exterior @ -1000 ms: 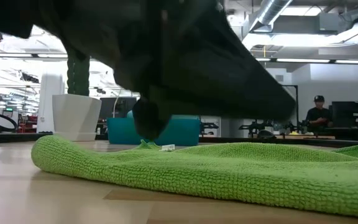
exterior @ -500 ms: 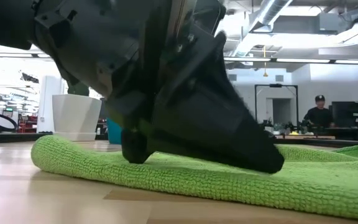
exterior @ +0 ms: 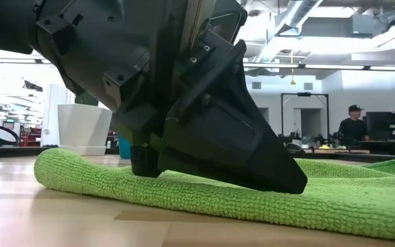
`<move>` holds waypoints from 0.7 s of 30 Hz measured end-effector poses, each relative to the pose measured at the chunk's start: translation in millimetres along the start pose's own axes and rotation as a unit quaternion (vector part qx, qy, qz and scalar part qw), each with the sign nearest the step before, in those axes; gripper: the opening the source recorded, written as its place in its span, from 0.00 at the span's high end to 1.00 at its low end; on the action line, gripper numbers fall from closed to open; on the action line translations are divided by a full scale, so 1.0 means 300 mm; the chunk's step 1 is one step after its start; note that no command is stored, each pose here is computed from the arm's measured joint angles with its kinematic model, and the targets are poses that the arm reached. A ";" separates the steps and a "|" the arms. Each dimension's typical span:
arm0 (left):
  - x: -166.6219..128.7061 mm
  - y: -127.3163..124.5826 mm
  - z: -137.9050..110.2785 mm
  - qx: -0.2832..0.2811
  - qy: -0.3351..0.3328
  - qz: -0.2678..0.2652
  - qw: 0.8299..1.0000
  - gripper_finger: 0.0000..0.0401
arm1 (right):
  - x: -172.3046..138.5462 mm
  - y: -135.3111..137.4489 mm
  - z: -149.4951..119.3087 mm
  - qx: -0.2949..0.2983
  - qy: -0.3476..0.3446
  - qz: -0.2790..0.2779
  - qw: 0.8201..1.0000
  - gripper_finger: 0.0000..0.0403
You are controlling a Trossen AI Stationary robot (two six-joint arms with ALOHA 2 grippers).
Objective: Fold microfiber towels
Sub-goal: Fold the green towel
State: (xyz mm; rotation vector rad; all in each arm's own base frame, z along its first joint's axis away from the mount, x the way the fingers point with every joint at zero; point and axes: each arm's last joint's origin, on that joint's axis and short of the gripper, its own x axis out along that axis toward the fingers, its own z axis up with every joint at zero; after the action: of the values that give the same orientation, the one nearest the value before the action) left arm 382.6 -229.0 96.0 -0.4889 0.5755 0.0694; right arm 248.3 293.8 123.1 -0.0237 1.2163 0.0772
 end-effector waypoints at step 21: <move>-0.005 0.000 0.015 -0.032 0.012 -0.011 0.999 1.00 | -0.076 -0.093 0.252 -0.179 -0.021 0.005 0.984 0.94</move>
State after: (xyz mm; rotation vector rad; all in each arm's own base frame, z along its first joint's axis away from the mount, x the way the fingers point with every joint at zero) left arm 383.6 -226.9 100.2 -0.5579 0.5921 0.0616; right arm 313.1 269.3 170.0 -0.3283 1.1474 0.3026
